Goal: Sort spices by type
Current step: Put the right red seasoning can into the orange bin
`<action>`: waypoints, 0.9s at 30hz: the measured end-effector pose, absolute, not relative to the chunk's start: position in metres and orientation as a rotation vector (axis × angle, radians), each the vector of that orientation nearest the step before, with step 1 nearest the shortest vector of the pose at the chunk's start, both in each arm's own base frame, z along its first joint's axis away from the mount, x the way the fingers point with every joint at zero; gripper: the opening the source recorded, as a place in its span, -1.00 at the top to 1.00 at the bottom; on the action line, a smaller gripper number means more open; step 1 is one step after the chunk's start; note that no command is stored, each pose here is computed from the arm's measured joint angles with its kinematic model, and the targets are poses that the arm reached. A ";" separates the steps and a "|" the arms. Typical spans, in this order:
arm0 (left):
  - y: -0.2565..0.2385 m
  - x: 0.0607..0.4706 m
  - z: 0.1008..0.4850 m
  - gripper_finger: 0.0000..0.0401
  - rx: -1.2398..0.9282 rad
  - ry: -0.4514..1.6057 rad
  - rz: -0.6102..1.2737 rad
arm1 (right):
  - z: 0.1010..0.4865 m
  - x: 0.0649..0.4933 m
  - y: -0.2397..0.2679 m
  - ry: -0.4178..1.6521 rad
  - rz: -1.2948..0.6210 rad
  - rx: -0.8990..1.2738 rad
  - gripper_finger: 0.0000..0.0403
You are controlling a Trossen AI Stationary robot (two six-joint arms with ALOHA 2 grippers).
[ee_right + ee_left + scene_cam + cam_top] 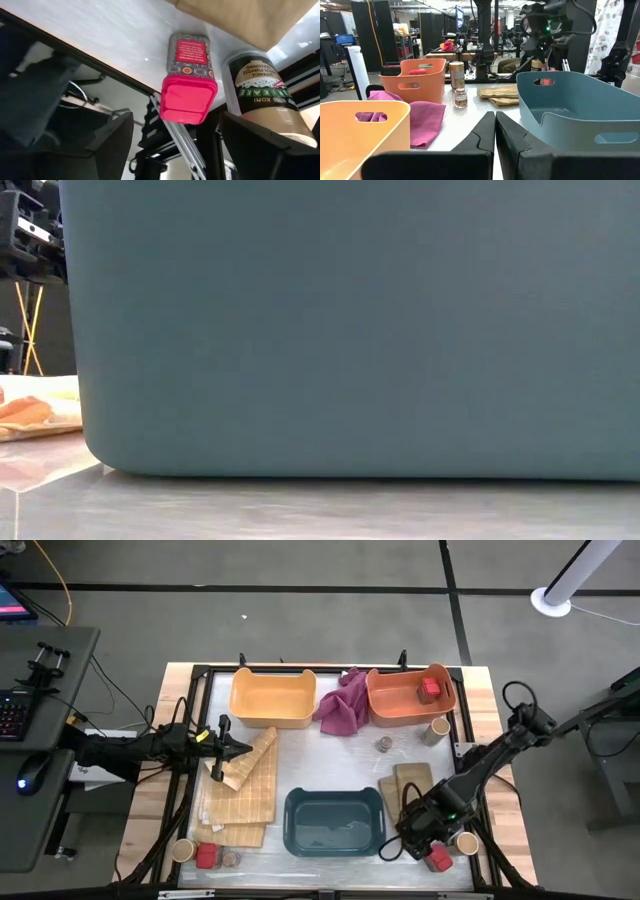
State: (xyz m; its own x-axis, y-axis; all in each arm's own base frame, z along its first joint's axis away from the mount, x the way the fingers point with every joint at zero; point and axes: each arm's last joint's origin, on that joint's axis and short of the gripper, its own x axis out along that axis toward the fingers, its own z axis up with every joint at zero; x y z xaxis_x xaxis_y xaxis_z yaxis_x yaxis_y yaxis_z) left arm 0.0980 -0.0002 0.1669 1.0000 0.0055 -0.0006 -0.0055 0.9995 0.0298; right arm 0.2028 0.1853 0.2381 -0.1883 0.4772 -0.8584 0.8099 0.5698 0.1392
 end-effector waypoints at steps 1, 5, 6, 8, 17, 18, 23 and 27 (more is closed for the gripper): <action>0.000 0.098 0.167 1.00 0.030 0.001 0.005 | 0.235 0.204 0.186 1.854 -0.435 1.041 -0.45; 0.000 0.098 0.167 1.00 0.030 0.001 0.005 | 0.220 0.209 0.191 1.903 -0.480 1.019 -0.45; 0.000 0.098 0.167 1.00 0.030 0.001 0.005 | 0.216 0.210 0.193 1.920 -0.480 1.015 -0.45; 0.000 0.098 0.167 1.00 0.030 0.001 0.005 | 0.208 0.213 0.196 1.958 -0.474 0.994 -0.45; 0.000 0.098 0.167 1.00 0.030 0.001 0.005 | 0.182 0.218 0.203 2.068 -0.543 0.969 -0.45; 0.000 0.098 0.167 1.00 0.030 0.001 0.005 | 0.180 0.219 0.204 2.073 -0.549 0.963 -0.45; 0.000 0.098 0.167 1.00 0.030 0.001 0.005 | 0.170 0.223 0.207 2.077 -0.532 0.948 -0.45; 0.000 0.098 0.167 1.00 0.030 0.001 0.005 | 0.168 0.224 0.208 2.071 -0.512 0.947 -0.44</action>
State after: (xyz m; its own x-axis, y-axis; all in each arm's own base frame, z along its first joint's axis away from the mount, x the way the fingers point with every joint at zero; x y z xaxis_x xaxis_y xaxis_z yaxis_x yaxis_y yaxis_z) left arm 0.0980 -0.0003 0.1669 1.0000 0.0054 -0.0005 -0.0054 0.9995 0.0299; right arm 0.2243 0.2081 0.1677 -0.4127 0.4506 -0.7916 0.7676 0.6400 -0.0359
